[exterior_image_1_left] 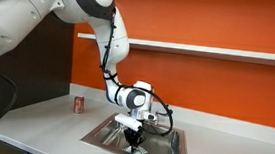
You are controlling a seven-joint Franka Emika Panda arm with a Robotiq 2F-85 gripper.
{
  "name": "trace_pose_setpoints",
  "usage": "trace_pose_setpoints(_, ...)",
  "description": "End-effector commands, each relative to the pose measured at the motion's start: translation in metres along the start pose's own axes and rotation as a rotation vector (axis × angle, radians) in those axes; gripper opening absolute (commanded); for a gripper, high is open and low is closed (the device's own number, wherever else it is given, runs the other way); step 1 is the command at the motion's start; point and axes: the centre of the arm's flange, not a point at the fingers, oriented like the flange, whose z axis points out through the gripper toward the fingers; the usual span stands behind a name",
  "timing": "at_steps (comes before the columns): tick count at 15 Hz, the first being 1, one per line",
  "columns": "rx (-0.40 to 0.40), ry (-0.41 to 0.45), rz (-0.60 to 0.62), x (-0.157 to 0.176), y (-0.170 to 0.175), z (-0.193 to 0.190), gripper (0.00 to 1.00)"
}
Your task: Remove the packet from the sink
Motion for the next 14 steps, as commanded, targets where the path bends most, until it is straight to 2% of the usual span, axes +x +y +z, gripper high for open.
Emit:
trace_pose_setpoints(1,-0.002,0.007,0.008,-0.001,-0.003,-0.009,0.02)
trace_pose_setpoints(6,0.007,0.036,-0.003,-0.003,-0.014,-0.037,0.02)
trace_pose_setpoints(14,0.011,0.107,-0.03,-0.017,-0.034,-0.106,0.02)
